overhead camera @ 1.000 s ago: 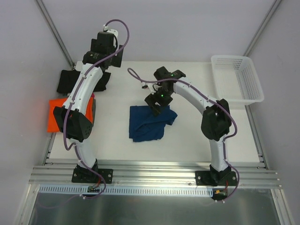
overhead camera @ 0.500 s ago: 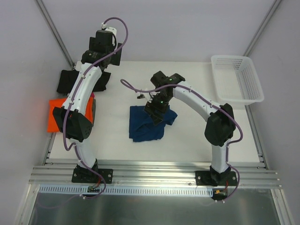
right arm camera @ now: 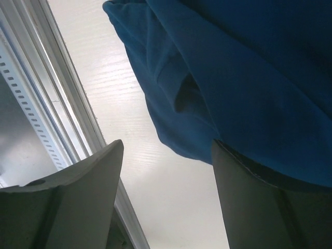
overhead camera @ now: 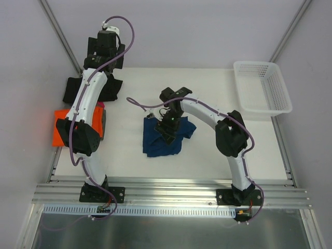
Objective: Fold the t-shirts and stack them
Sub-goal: Move the tshirt to the center of the board
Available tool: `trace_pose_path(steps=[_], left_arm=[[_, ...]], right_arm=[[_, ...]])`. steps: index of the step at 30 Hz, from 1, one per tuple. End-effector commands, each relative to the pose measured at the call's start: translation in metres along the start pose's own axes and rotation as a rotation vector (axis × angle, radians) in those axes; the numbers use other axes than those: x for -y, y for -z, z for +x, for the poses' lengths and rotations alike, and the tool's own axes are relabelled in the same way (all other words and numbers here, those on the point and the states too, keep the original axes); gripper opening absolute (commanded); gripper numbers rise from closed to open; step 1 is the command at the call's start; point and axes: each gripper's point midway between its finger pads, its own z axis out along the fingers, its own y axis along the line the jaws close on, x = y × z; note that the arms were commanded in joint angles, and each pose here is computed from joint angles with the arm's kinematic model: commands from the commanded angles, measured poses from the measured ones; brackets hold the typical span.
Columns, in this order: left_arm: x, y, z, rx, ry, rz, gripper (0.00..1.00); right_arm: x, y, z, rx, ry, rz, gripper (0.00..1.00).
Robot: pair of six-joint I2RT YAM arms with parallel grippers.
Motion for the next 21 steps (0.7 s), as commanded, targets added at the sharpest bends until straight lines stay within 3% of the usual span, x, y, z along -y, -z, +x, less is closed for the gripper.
trace_pose_path(steps=[1,7,21], left_arm=[[-0.022,0.009,-0.016,0.05,0.024,-0.061,0.99],[-0.023,0.009,-0.009,0.033,0.023,-0.069,0.99],[-0.027,0.014,0.002,0.015,0.033,-0.069,0.99]], right_arm=[[-0.02,0.002,-0.021,0.048,0.052,-0.055,0.72],[-0.031,-0.013,-0.027,0.041,0.062,-0.107,0.66],[-0.022,-0.028,-0.032,0.025,0.081,-0.085,0.67]])
